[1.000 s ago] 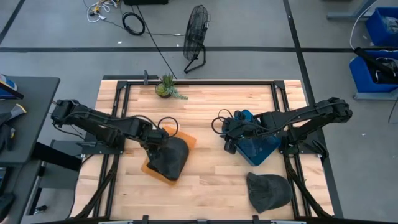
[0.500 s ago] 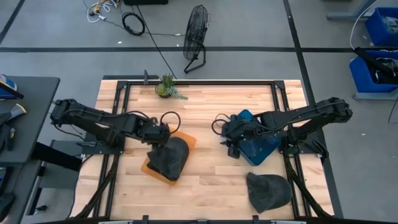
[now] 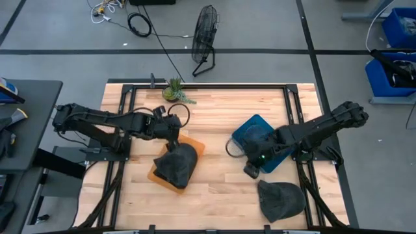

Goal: Pick & Place hat
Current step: Put the black cap into the orange bin

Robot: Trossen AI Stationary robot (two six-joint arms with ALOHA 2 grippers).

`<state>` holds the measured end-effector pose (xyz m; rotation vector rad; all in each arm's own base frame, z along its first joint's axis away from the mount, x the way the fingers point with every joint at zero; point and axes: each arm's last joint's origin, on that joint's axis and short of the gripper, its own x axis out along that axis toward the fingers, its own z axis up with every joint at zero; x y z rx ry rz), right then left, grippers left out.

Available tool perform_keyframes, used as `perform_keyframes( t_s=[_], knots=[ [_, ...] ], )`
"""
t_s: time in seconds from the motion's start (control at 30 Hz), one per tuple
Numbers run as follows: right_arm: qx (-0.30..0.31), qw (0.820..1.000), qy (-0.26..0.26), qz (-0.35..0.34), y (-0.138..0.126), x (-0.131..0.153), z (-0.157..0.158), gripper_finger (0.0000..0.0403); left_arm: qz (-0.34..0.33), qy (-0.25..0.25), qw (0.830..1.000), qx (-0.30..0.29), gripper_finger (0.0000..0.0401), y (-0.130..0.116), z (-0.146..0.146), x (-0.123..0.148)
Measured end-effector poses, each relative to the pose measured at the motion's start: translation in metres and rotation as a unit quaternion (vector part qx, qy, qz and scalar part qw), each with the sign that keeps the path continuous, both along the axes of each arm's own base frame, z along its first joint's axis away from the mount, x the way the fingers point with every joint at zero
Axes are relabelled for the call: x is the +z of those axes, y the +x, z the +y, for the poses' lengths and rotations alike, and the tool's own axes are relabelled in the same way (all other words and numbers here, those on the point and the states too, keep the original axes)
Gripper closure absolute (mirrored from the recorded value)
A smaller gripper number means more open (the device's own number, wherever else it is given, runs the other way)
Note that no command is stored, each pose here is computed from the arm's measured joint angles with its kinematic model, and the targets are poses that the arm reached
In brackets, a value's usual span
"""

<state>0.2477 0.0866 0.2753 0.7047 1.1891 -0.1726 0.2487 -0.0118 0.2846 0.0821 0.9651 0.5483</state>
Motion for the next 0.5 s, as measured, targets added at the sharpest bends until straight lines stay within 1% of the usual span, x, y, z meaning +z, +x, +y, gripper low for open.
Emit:
perform_keyframes(
  t_s=[0.07,0.13,0.23,0.27,0.37,0.47,0.5],
  knots=[
    [-0.033,0.998,0.018,0.045,-0.009,-0.01,0.007,0.0238,0.006,0.007,1.0,0.002,0.027,0.001,0.007,0.0],
    [-0.082,0.99,0.037,0.107,-0.02,-0.023,0.014,0.0238,0.015,0.017,1.0,-0.002,0.027,0.001,0.014,0.0],
    [-0.165,0.969,0.064,0.175,-0.033,-0.035,0.024,0.0238,0.018,0.032,0.999,-0.007,0.027,0.003,0.024,0.002],
    [-0.183,0.961,0.071,0.196,-0.037,-0.04,0.027,0.0238,0.017,0.035,0.999,-0.007,0.027,0.004,0.028,0.002],
    [-0.212,0.937,0.1,0.259,-0.05,-0.052,0.037,0.0238,0.014,0.046,0.999,-0.007,0.027,0.006,0.037,0.004],
    [-0.25,0.906,0.124,0.317,-0.062,-0.064,0.046,0.0238,0.009,0.053,0.999,-0.002,0.027,0.007,0.044,0.005],
    [-0.259,0.899,0.131,0.329,-0.064,-0.066,0.049,0.0238,0.007,0.054,0.999,0.0,0.027,0.007,0.046,0.005]
  ],
)
